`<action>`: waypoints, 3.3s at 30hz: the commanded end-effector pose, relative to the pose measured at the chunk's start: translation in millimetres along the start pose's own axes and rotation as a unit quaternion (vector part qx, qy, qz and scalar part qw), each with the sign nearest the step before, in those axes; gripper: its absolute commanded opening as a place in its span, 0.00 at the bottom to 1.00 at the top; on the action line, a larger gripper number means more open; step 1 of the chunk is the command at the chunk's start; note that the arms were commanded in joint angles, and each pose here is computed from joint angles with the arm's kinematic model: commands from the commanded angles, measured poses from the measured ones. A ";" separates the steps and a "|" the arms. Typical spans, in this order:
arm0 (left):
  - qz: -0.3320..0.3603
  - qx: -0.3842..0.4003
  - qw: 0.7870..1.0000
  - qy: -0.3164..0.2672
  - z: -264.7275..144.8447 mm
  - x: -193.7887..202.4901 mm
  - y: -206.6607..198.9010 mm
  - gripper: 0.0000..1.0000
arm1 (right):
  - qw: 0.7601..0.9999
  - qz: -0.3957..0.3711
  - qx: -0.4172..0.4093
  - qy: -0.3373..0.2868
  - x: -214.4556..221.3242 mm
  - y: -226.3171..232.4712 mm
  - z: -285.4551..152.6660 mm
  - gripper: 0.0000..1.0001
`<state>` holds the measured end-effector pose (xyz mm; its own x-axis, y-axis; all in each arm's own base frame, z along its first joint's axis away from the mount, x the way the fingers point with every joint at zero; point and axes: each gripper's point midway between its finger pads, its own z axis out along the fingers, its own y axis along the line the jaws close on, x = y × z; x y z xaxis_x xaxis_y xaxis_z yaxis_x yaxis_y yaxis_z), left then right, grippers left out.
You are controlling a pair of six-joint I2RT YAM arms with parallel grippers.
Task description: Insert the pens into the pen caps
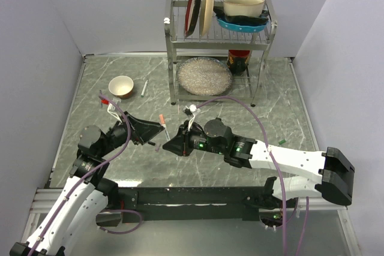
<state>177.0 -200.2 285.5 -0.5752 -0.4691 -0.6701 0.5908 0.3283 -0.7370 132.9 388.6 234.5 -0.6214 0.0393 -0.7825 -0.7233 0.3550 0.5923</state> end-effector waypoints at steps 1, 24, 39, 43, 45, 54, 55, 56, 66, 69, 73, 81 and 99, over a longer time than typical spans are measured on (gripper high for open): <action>0.052 0.050 0.997 -0.010 -3.7 -12.6 -30.3 0.67 | 0.998 -0.007 -0.051 -0.031 -17.3 27.1 -10.8 0.00; 0.088 0.078 0.993 -0.034 -2.5 -31.5 -51.5 0.60 | 0.996 -0.009 -0.088 -0.012 -7.0 57.2 -15.2 0.00; 0.006 0.112 0.994 0.020 -18.4 7.5 -51.9 0.01 | 0.995 -0.045 -0.064 -0.058 -66.5 81.3 -13.3 0.00; -0.020 0.129 0.991 0.004 -25.6 12.3 -53.8 0.01 | 0.992 -0.053 -0.071 -0.085 -84.8 89.8 -14.3 0.00; -0.051 0.114 0.992 0.009 -26.6 19.8 -44.3 0.01 | 0.990 -0.054 -0.078 -0.106 -98.0 97.4 -17.4 0.00; -0.085 0.132 0.987 0.014 -40.4 21.6 -63.2 0.01 | 0.979 -0.053 -0.107 -0.164 -146.2 130.2 -29.8 0.00; -0.087 0.131 0.987 0.013 -40.9 22.8 -61.8 0.01 | 0.978 -0.055 -0.101 -0.173 -150.7 128.7 -30.8 0.00; -0.092 0.130 0.987 0.011 -41.8 24.1 -60.1 0.01 | 0.977 -0.055 -0.098 -0.183 -156.4 128.0 -34.0 0.00; -0.096 0.103 0.990 0.014 -35.5 31.6 -40.0 0.01 | 0.974 -0.066 -0.065 -0.206 -199.7 124.7 -32.3 0.00; -0.120 0.076 0.989 0.027 -31.7 38.3 -26.4 0.01 | 0.972 -0.064 -0.064 -0.217 -207.9 114.6 -27.6 0.00; -0.140 0.109 0.984 0.012 -30.1 37.3 -29.9 0.01 | 0.972 -0.059 -0.061 -0.217 -217.2 103.9 -16.4 0.00; -0.127 0.092 0.987 0.025 -19.4 45.4 -22.2 0.01 | 0.967 -0.047 -0.074 -0.238 -229.4 97.8 -5.4 0.00; -0.154 0.187 0.965 0.101 -9.6 74.7 -62.0 0.01 | 0.949 0.001 -0.132 -0.286 -257.5 70.5 -30.1 0.00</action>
<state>194.3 -183.1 352.0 -0.4517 -0.8340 -0.3169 0.5741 0.0002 -0.8188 135.6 400.5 295.3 -0.7485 -0.1206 -0.6520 -0.6594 0.2395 0.7127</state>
